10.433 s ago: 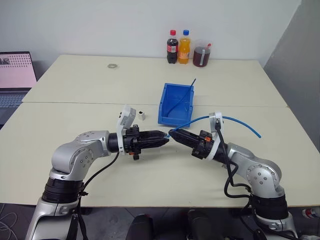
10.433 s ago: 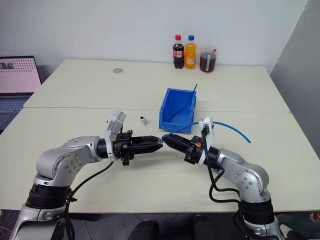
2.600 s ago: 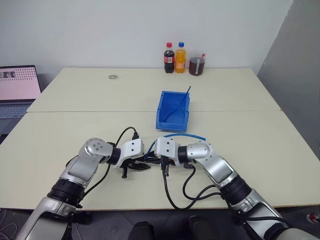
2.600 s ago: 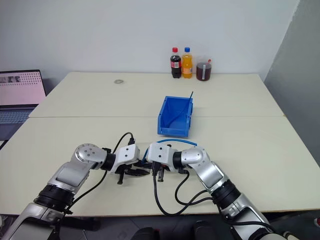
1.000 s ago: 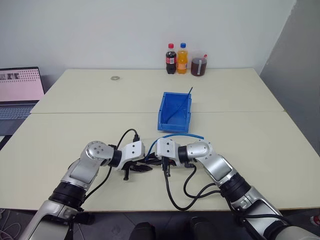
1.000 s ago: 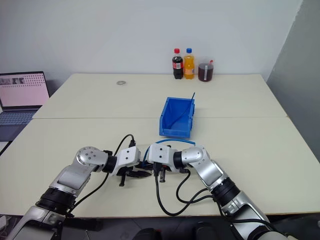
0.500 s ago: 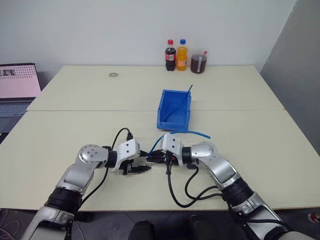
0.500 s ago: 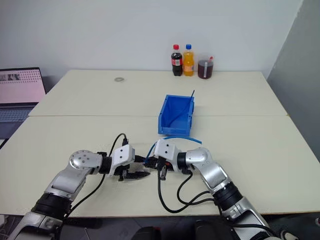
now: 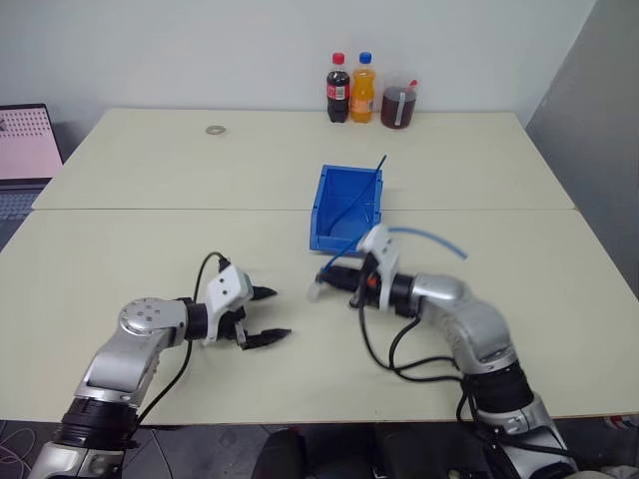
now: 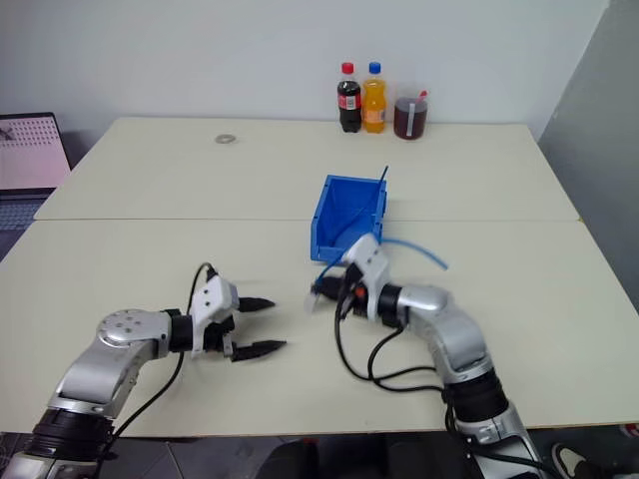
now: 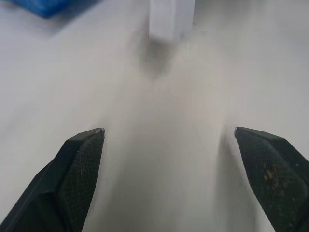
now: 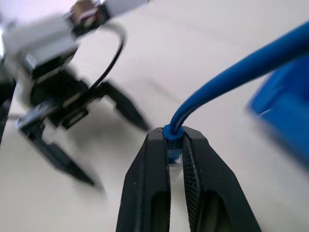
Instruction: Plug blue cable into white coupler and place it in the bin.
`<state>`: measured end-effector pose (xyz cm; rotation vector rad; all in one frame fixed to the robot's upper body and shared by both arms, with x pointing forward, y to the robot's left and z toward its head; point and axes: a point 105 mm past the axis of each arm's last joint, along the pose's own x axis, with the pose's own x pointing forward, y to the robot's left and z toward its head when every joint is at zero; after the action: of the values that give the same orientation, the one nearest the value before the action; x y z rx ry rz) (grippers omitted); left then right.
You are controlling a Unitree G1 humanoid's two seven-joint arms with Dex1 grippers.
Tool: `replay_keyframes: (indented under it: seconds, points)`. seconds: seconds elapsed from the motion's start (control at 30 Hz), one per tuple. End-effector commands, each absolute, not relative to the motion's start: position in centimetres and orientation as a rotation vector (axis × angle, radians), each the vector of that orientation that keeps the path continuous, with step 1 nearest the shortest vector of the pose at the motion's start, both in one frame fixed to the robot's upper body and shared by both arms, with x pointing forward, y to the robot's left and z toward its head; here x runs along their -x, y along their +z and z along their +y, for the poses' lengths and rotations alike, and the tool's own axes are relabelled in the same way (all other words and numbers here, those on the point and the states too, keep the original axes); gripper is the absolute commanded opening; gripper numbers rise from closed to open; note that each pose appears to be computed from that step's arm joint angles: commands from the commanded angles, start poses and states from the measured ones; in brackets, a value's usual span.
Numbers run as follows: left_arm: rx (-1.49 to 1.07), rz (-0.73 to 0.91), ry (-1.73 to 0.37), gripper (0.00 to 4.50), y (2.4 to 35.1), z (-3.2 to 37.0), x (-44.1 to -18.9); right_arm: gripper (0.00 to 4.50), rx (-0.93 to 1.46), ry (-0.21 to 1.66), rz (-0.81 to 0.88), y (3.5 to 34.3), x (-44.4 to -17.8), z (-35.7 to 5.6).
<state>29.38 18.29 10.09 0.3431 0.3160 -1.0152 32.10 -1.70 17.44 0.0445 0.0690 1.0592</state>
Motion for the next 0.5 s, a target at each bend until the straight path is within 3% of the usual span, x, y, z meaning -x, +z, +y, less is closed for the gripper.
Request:
replay_keyframes:
  seconds: [0.03,0.17,0.37,0.43,0.5]
  points:
    - [-0.346,0.204,-0.961,4.50,13.8,17.5,-30.6,0.09,-0.159,0.949,-0.078,23.1,-33.3,-4.0]
    - [-0.374,0.145,-0.906,4.50,15.8,16.7,-32.5,0.09,-0.197,0.868,-0.086,25.0,-35.6,-5.5]
    - [-0.410,0.096,-0.898,4.50,17.6,14.9,-34.3,0.09,-0.121,0.822,0.006,23.5,-39.4,-4.9]
    - [-0.421,0.081,-0.904,4.50,17.8,14.2,-34.8,0.79,-0.069,0.794,0.047,22.8,-41.0,-4.9]
    - [-0.426,0.068,-0.920,4.50,18.1,13.5,-34.9,1.21,-0.034,0.787,0.097,22.8,-42.2,-4.9]
